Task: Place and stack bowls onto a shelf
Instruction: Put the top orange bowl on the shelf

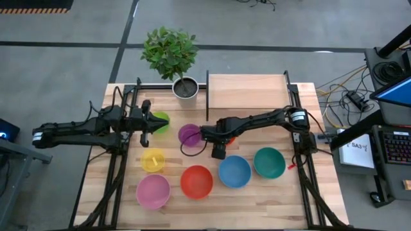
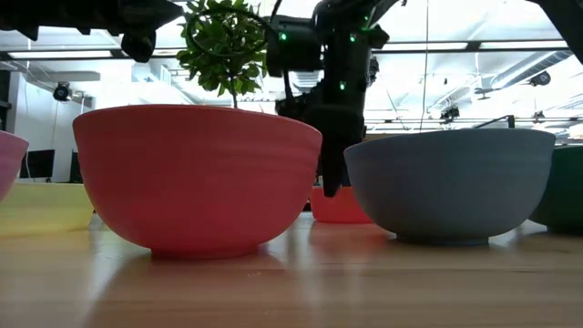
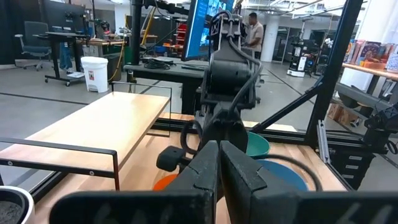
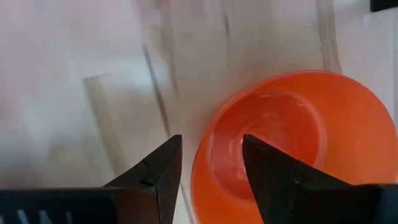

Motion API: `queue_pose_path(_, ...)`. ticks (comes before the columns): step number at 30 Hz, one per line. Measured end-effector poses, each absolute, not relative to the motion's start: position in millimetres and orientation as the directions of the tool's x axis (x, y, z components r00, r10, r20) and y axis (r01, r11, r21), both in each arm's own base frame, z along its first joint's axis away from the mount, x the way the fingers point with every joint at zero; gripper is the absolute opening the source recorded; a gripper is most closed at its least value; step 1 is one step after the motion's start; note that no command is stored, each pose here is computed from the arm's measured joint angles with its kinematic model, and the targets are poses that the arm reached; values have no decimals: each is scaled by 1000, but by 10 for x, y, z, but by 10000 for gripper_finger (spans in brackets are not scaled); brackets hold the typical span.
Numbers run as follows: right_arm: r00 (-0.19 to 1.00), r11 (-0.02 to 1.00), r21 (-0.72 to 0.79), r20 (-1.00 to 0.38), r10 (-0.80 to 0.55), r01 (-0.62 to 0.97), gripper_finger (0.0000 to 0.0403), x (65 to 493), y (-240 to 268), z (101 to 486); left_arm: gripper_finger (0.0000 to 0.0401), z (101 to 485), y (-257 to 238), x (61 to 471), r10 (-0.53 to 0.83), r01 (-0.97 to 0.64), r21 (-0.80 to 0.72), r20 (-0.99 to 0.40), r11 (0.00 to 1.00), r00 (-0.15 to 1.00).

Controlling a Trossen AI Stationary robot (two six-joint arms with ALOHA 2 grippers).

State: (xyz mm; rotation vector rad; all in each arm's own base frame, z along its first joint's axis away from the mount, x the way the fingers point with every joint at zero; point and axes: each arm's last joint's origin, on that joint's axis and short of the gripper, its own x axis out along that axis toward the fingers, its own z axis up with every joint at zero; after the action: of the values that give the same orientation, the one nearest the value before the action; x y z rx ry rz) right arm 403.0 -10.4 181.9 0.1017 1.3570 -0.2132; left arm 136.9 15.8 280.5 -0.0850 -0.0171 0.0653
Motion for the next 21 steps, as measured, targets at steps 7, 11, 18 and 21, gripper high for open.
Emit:
queue_pose_path(7,184,967,-62,-977,-109,245,99,3991,-109,1706,0,2805,158,1369,66,-64,-85,14,994,998)
queue_pose_path(11,182,966,-61,-977,-109,250,40,3987,-109,1701,0,2805,158,1368,66,-65,-85,14,994,998)
queue_pose_path(18,175,968,-63,-979,-108,241,10,3982,-107,1724,0,2806,158,1368,66,-65,-85,15,994,998)
queue_pose_path(21,183,971,-53,-978,-97,233,9,3970,-104,1787,0,2806,158,1368,66,-65,-85,15,994,998)
